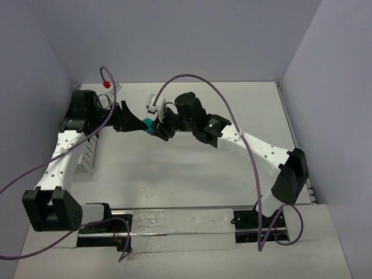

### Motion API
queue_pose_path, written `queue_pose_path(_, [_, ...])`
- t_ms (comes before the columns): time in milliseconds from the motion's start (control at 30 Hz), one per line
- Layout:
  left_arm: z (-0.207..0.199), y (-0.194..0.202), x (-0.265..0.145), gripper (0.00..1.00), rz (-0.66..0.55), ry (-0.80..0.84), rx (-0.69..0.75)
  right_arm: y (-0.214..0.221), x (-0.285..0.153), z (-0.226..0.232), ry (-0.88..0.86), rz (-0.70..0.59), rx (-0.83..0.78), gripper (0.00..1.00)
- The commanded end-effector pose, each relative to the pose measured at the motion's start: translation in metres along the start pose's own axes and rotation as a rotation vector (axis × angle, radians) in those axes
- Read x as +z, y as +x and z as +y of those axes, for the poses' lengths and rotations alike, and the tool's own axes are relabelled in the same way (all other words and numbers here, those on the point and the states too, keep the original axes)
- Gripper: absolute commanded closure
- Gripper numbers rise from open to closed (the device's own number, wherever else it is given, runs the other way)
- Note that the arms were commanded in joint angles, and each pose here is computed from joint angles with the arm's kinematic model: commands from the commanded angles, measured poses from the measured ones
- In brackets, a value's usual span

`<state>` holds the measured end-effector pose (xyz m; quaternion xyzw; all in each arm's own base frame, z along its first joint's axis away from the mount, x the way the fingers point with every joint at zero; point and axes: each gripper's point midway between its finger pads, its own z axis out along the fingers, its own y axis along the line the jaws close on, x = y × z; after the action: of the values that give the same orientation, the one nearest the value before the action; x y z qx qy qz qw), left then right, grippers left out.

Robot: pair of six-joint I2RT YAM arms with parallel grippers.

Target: Sort the legos into containers by color

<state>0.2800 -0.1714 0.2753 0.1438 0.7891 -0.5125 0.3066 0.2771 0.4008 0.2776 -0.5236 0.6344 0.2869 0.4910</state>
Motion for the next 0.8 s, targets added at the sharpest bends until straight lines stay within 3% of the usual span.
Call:
queue_pose_path(0, [-0.008,-0.012,0.003,0.1,-0.024,0.041,0.044,-0.044,0.001,-0.007,0.047,-0.104,-0.068,1.0])
queue_pose_path(100, [-0.011,-0.013,0.004,0.18,-0.025,0.064,0.044,-0.045,0.003,-0.006,0.055,-0.106,-0.084,1.0])
queue_pose_path(333, [-0.021,-0.012,0.005,0.62,-0.02,0.141,-0.003,-0.044,0.008,-0.003,0.084,-0.092,-0.125,1.0])
queue_pose_path(367, [-0.023,-0.011,0.004,0.63,-0.018,0.149,-0.003,-0.045,0.009,-0.004,0.092,-0.093,-0.125,1.0])
queue_pose_path(400, [-0.023,-0.01,0.004,0.78,-0.015,0.152,-0.007,-0.044,0.009,-0.005,0.101,-0.091,-0.118,1.0])
queue_pose_path(433, [-0.024,-0.01,0.004,0.93,-0.01,0.149,-0.006,-0.044,0.01,-0.006,0.11,-0.089,-0.107,0.87])
queue_pose_path(467, [-0.024,-0.009,0.002,0.99,-0.007,0.143,-0.001,-0.044,0.009,-0.008,0.119,-0.087,-0.098,0.73])
queue_pose_path(500, [-0.023,-0.01,0.001,1.0,-0.012,0.135,0.02,-0.044,0.009,-0.009,0.128,-0.086,-0.096,0.69])
queue_pose_path(567, [-0.017,-0.012,-0.01,1.0,-0.023,0.059,0.067,-0.041,0.007,-0.015,0.164,-0.085,-0.075,0.22])
queue_pose_path(633, [-0.005,-0.017,-0.027,1.0,-0.044,-0.04,0.098,-0.036,0.003,-0.019,0.177,-0.082,-0.046,0.0])
queue_pose_path(700, [0.022,-0.03,-0.049,1.0,-0.059,-0.237,0.192,-0.026,-0.002,-0.026,0.187,-0.067,-0.013,0.0])
queue_pose_path(767, [0.051,-0.024,-0.07,1.0,-0.009,-0.421,0.195,-0.015,-0.006,-0.03,0.181,-0.046,0.029,0.0])
